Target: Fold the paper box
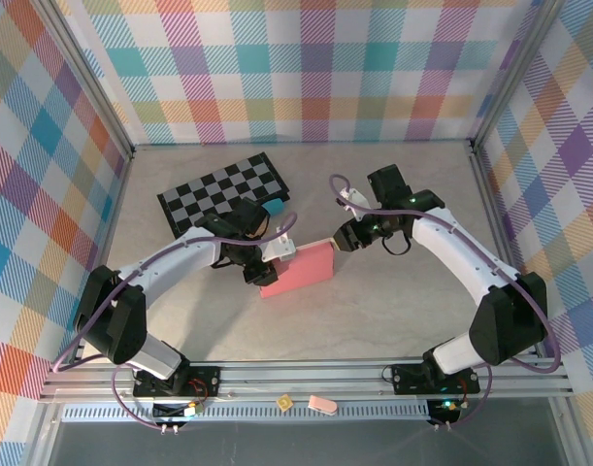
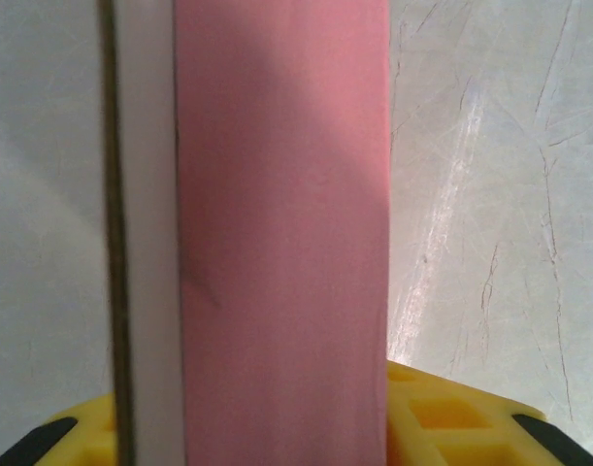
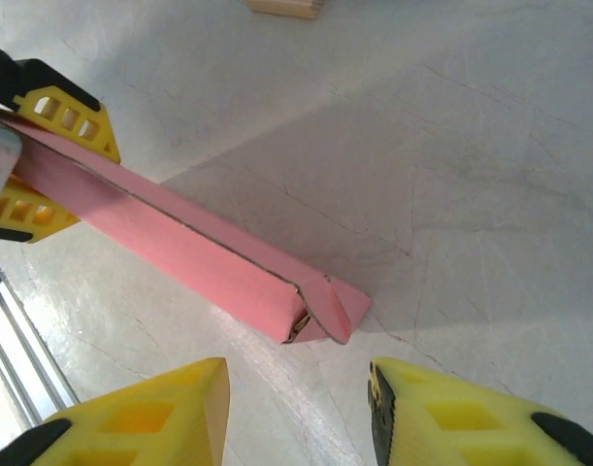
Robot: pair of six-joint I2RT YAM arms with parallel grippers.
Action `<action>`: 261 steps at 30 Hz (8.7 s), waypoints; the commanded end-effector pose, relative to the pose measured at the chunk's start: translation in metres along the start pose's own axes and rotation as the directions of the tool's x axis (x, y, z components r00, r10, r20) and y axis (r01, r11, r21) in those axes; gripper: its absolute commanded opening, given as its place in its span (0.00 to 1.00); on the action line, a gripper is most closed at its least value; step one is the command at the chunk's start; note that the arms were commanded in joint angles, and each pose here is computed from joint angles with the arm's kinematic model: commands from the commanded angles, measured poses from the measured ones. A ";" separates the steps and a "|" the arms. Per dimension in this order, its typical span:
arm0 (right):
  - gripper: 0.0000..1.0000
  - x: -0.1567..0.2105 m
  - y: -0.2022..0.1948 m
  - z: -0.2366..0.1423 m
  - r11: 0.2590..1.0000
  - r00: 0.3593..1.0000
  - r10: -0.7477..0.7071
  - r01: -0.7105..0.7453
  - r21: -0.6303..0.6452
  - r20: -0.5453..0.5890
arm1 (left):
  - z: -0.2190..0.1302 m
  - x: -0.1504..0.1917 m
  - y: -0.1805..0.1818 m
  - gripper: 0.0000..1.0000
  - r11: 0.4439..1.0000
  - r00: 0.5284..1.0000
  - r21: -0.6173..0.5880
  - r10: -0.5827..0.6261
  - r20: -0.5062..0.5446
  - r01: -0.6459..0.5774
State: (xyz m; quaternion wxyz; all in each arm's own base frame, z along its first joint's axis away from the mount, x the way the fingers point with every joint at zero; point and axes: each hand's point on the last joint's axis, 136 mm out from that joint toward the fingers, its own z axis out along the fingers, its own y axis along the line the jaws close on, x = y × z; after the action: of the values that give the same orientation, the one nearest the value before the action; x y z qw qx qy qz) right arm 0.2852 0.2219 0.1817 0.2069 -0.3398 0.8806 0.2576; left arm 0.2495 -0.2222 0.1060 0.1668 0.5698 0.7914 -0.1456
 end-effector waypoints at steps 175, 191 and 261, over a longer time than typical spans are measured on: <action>0.00 0.017 -0.004 0.036 0.925 0.964 0.251 -0.265 0.273 0.085 | -0.065 0.009 0.016 0.07 0.496 0.514 -0.197 -0.856 0.053 0.846; 0.00 0.015 -0.003 0.032 0.922 0.960 0.255 -0.277 0.271 0.114 | -0.068 -0.003 0.019 0.03 0.327 0.343 -0.167 -0.936 0.077 0.930; 0.00 0.018 -0.006 0.027 0.928 0.942 0.201 -0.271 0.257 0.270 | -0.063 0.000 0.025 0.00 0.315 0.321 -0.062 -0.937 0.136 0.947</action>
State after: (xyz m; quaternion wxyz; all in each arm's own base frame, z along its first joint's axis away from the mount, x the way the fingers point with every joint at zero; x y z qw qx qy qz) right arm 0.2893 0.2255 0.1511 0.3246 -0.1594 0.9149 0.1793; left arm 0.2701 -0.1910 0.1620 0.1037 -0.0267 0.9781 -0.1783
